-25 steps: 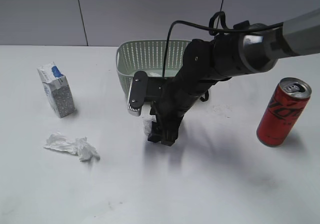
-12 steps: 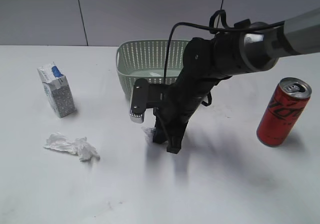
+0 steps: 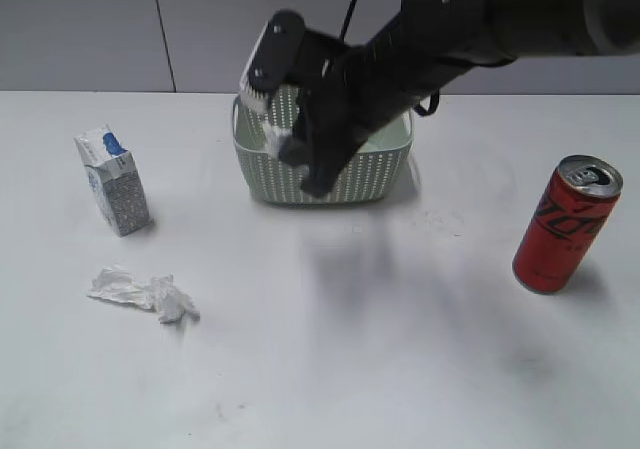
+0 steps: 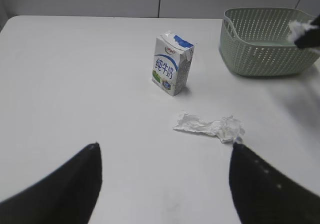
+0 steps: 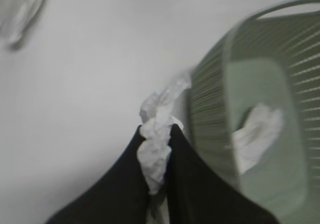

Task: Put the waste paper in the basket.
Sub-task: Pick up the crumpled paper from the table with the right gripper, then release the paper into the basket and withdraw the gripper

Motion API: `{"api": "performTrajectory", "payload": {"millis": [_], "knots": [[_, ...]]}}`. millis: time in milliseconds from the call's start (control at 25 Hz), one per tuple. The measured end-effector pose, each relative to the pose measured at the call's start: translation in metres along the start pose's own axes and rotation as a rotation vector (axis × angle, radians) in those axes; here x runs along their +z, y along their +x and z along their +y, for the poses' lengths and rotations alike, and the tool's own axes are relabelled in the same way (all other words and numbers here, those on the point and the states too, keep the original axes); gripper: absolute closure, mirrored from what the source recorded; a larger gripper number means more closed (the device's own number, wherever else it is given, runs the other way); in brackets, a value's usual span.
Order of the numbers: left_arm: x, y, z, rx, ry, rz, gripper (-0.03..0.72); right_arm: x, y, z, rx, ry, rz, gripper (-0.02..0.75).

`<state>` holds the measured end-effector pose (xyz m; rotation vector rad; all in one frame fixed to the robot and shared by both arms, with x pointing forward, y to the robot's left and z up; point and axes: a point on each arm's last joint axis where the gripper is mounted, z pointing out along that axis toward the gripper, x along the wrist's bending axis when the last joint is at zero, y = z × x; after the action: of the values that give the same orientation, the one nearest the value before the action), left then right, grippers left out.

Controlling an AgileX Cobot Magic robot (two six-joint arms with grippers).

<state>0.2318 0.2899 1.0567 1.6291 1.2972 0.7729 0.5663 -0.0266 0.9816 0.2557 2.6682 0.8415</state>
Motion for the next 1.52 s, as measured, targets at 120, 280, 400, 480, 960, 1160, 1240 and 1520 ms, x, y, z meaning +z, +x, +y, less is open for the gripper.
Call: {"api": "performTrajectory", "payload": {"millis": [120,280,400,480,960,1160,1240,1520], "knots": [[0.000,0.000,0.000,0.000,0.000,0.000,0.100,-0.011,-0.021,0.021,0.122,-0.132,-0.164,0.695],[0.000,0.000,0.000,0.000,0.000,0.000,0.100,-0.020,-0.045,0.034,0.245,-0.323,-0.400,0.695],[0.000,0.000,0.000,0.000,0.000,0.000,0.100,-0.015,-0.058,0.035,0.296,-0.440,-0.558,0.697],[0.000,0.000,0.000,0.000,0.000,0.000,0.100,-0.002,-0.063,0.029,0.315,-0.473,-0.629,0.699],[0.000,0.000,0.000,0.000,0.000,0.000,0.100,0.066,-0.053,-0.016,0.575,-0.344,-0.570,0.305],[0.000,0.000,0.000,0.000,0.000,0.000,0.100,0.065,-0.053,-0.015,0.577,-0.344,-0.567,0.113],[0.000,0.000,0.000,0.000,0.000,0.000,0.100,0.059,-0.054,-0.011,0.579,-0.352,-0.559,0.108],[0.000,0.000,0.000,0.000,-0.002,0.000,0.100,0.002,-0.080,0.005,0.668,-0.335,-0.364,0.111]]}}
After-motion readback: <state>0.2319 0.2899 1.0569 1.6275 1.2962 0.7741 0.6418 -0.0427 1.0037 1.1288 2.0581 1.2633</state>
